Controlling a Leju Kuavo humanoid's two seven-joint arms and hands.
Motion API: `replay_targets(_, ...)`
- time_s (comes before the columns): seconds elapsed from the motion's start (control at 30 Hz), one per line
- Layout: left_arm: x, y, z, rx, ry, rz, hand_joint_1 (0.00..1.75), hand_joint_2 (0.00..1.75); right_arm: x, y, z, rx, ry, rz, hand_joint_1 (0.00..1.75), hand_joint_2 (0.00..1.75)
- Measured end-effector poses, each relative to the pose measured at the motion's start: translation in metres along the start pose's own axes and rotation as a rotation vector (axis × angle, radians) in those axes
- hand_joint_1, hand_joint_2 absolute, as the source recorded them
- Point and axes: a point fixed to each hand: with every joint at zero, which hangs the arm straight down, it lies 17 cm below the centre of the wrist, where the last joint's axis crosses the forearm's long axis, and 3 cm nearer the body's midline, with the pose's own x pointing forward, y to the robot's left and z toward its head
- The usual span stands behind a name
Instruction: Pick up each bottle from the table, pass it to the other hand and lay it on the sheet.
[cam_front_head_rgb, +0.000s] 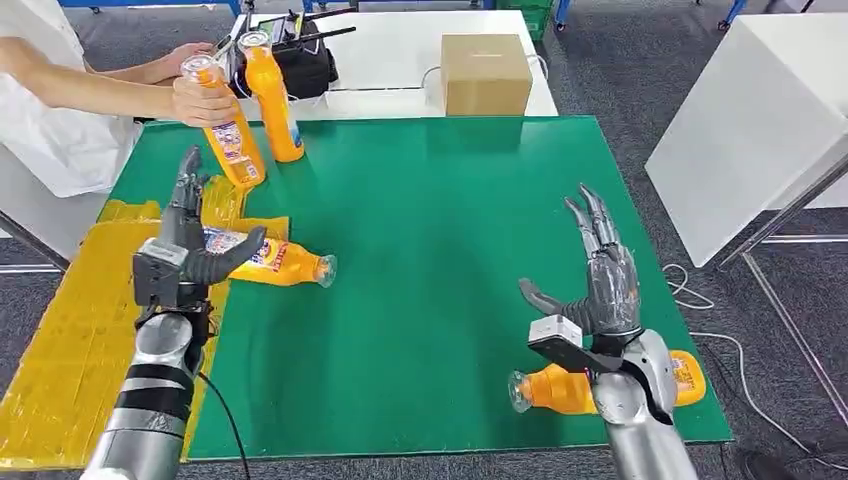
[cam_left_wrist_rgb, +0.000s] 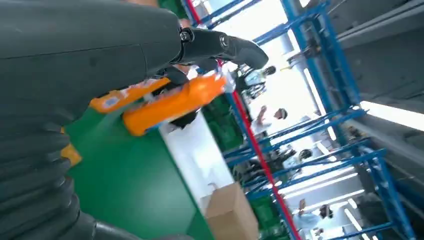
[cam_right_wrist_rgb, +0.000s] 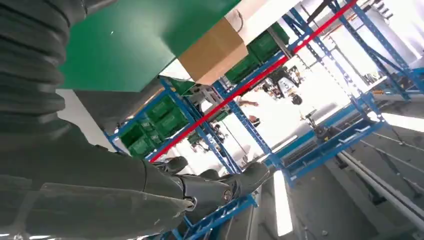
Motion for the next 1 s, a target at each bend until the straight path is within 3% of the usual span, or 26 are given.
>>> replay_targets(0.33, 0.021, 0.013, -0.002, 0.030, -0.054, -0.009, 0.00, 1.75, 0.004, -0.003, 0.000, -0.007, -0.009, 0.001, 0.00, 1.75)
replay_targets(1.0, 0.024, 0.014, -0.002, 0.035, -0.059, -0.009, 0.00, 1.75, 0.005, -0.004, 0.000, -0.009, -0.011, 0.002, 0.00, 1.75)
